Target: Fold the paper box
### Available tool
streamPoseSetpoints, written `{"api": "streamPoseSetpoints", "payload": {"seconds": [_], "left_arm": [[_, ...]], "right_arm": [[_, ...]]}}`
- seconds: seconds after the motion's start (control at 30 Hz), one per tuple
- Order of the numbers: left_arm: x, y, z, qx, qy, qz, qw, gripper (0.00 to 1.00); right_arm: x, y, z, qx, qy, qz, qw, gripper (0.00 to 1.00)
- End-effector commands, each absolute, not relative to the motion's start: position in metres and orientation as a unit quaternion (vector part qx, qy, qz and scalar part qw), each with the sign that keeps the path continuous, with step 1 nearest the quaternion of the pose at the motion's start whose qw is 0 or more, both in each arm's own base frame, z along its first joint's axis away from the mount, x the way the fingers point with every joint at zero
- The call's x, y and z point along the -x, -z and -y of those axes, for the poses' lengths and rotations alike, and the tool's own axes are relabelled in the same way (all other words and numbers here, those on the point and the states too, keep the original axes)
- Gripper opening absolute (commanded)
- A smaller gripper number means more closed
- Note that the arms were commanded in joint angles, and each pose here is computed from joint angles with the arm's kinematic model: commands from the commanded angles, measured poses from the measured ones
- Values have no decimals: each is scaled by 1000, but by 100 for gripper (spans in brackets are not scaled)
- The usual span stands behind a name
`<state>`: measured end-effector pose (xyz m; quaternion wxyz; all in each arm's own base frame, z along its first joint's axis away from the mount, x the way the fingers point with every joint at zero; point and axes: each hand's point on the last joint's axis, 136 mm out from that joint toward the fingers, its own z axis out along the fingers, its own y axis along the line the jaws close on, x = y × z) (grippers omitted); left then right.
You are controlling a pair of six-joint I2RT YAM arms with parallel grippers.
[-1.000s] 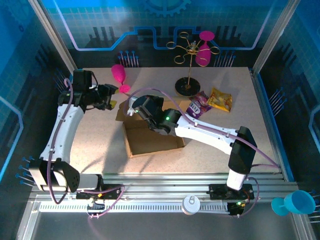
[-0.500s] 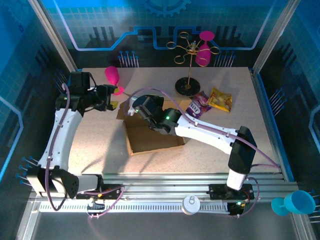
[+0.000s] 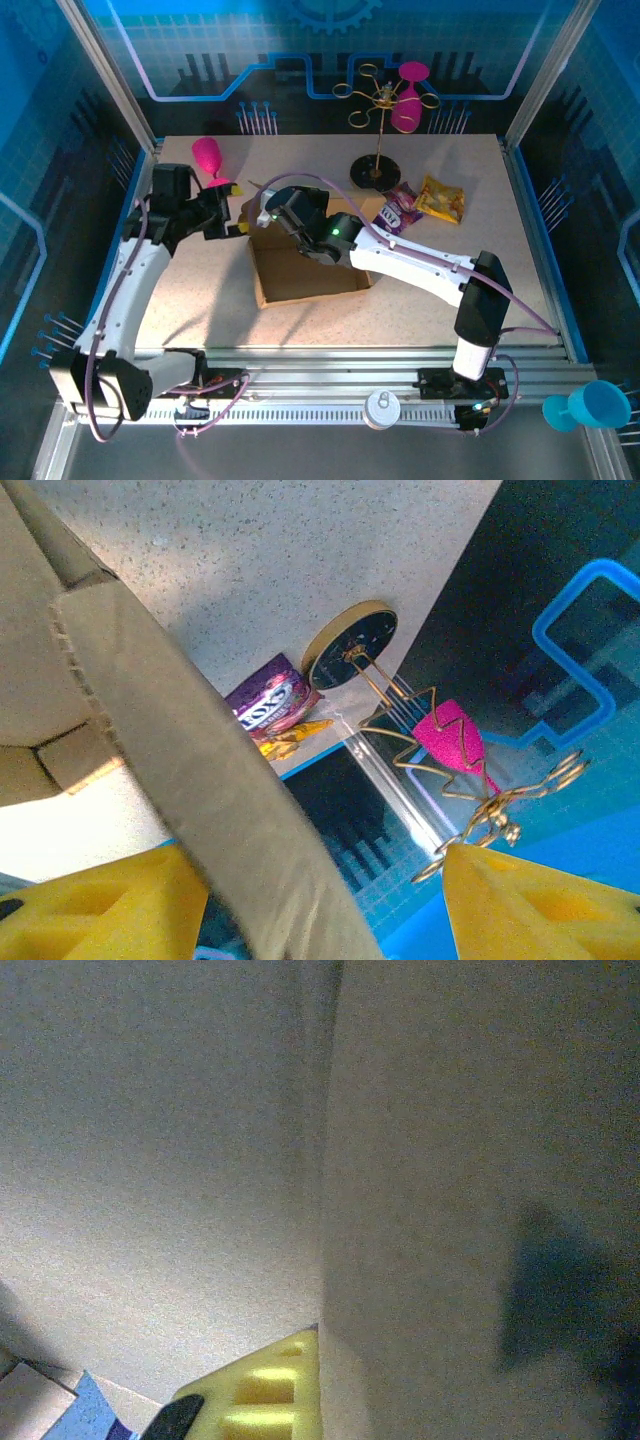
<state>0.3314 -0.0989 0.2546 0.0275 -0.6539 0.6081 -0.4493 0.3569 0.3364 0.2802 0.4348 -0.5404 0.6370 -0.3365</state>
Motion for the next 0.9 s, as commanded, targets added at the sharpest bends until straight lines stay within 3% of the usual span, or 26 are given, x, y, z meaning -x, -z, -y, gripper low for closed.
{"api": "streamPoseSetpoints", "payload": {"seconds": [0.0,0.27,0.5,0.53,0.63,0.7,0.77,0.87], "left_arm": [[-345,-260,111,669,478,-569,12,63],[-349,-256,115,667,478,-572,7,41],[-353,-244,117,669,474,-573,1,9],[-355,-241,117,668,474,-574,1,5],[-359,-235,115,659,473,-585,2,0],[-365,-233,114,641,482,-597,1,0],[-371,-231,114,607,496,-621,-7,0],[-372,-232,108,564,503,-655,-8,0]], "right_arm": [[-360,-293,-339,520,338,-644,448,0],[-357,-292,-338,519,332,-650,445,0],[-354,-298,-334,502,317,-668,449,0],[-352,-302,-332,494,311,-674,452,8],[-342,-311,-327,480,261,-704,454,47],[-333,-324,-318,459,219,-728,460,62],[-324,-340,-303,431,166,-756,465,71],[-320,-356,-270,366,78,-806,459,75]]}}
